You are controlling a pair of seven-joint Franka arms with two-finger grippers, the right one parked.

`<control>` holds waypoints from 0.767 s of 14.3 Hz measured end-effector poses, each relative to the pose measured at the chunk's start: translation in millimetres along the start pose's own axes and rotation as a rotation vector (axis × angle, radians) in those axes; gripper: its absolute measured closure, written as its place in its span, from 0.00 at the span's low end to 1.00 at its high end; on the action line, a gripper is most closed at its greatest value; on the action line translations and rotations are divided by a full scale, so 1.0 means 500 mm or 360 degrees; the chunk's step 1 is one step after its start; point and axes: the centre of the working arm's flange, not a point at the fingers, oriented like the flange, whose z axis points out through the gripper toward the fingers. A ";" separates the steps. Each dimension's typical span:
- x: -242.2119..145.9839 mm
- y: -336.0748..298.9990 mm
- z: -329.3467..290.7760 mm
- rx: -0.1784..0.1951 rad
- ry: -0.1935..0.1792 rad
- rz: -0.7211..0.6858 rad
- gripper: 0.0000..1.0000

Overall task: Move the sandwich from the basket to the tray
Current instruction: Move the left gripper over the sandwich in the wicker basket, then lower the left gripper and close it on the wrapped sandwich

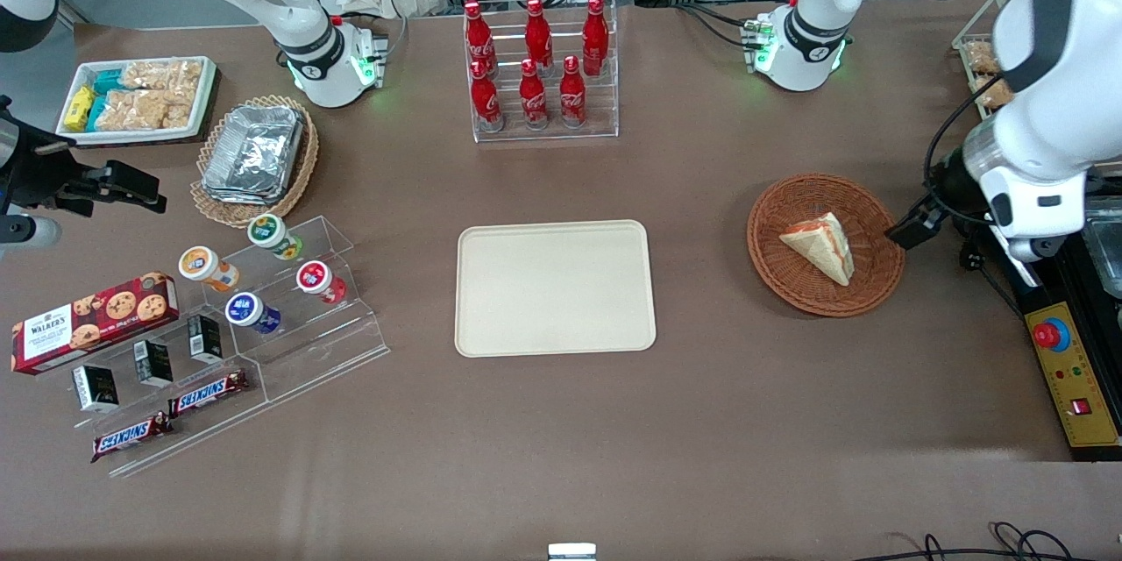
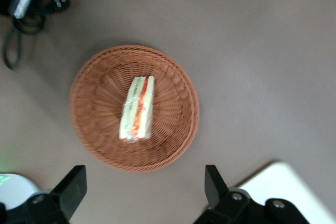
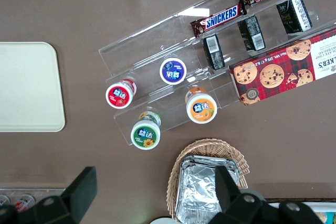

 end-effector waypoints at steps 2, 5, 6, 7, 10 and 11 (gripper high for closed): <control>-0.023 -0.042 0.095 -0.0036 0.0026 -0.0099 0.00; -0.048 -0.085 0.205 -0.0008 0.0007 -0.0143 0.00; -0.052 -0.093 0.233 -0.0014 0.0010 -0.0147 0.00; -0.056 -0.102 0.259 -0.0024 0.0016 -0.0149 0.00; -0.066 -0.121 0.324 -0.0053 0.0029 -0.0153 0.00; -0.067 -0.124 0.341 -0.0059 0.0031 -0.0154 0.00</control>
